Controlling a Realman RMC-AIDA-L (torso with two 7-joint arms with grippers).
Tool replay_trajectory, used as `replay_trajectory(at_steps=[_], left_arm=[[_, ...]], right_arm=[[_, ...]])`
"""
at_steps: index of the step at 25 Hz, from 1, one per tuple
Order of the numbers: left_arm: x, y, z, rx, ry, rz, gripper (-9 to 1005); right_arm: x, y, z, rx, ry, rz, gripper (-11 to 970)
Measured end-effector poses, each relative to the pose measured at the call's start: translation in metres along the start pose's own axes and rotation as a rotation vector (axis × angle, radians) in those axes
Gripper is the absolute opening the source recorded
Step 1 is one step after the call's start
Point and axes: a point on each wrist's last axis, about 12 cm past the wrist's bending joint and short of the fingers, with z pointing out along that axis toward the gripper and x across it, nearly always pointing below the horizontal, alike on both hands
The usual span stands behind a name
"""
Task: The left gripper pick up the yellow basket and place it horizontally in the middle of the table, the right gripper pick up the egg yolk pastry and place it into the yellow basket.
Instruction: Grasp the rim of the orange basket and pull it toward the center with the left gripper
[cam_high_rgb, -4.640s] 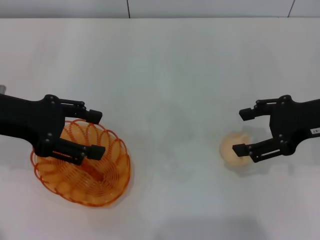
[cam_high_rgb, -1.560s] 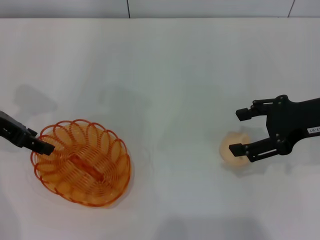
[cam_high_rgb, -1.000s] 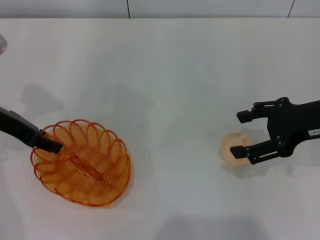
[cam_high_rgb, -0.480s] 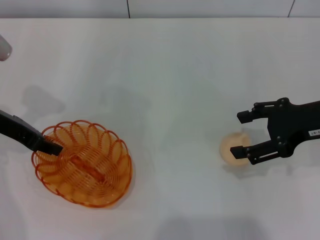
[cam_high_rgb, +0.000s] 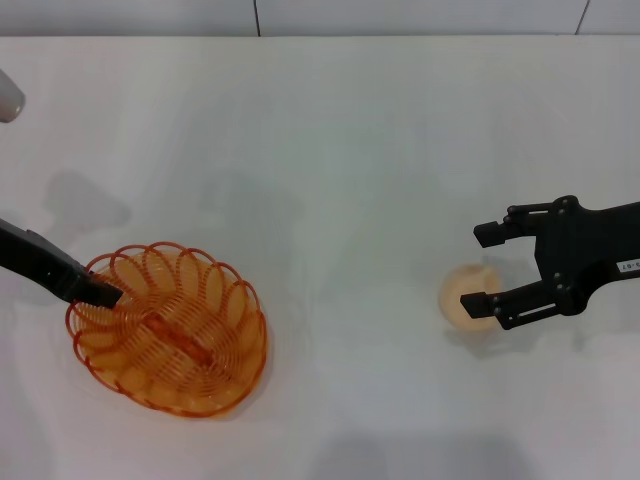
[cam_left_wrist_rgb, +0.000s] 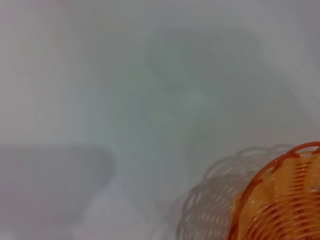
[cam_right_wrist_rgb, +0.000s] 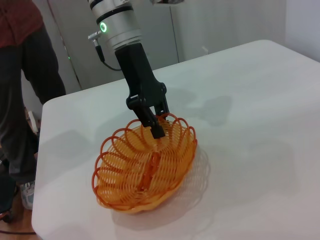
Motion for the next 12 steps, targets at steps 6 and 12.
replay_trajectory(at_steps=[6,12], left_arm=[[-0.0020,0.0003,-0.0009,-0.005,-0.002,-0.004,223],[-0.0059,0.0006,-0.0029,-0.012,0.002,-0.005,174]], right_arm=[[-0.0008,-0.0002,0.0002,-0.001,0.000,-0.002,873],[-0.0011,-0.0003,0.0002,0.000,-0.001,-0.003,873]])
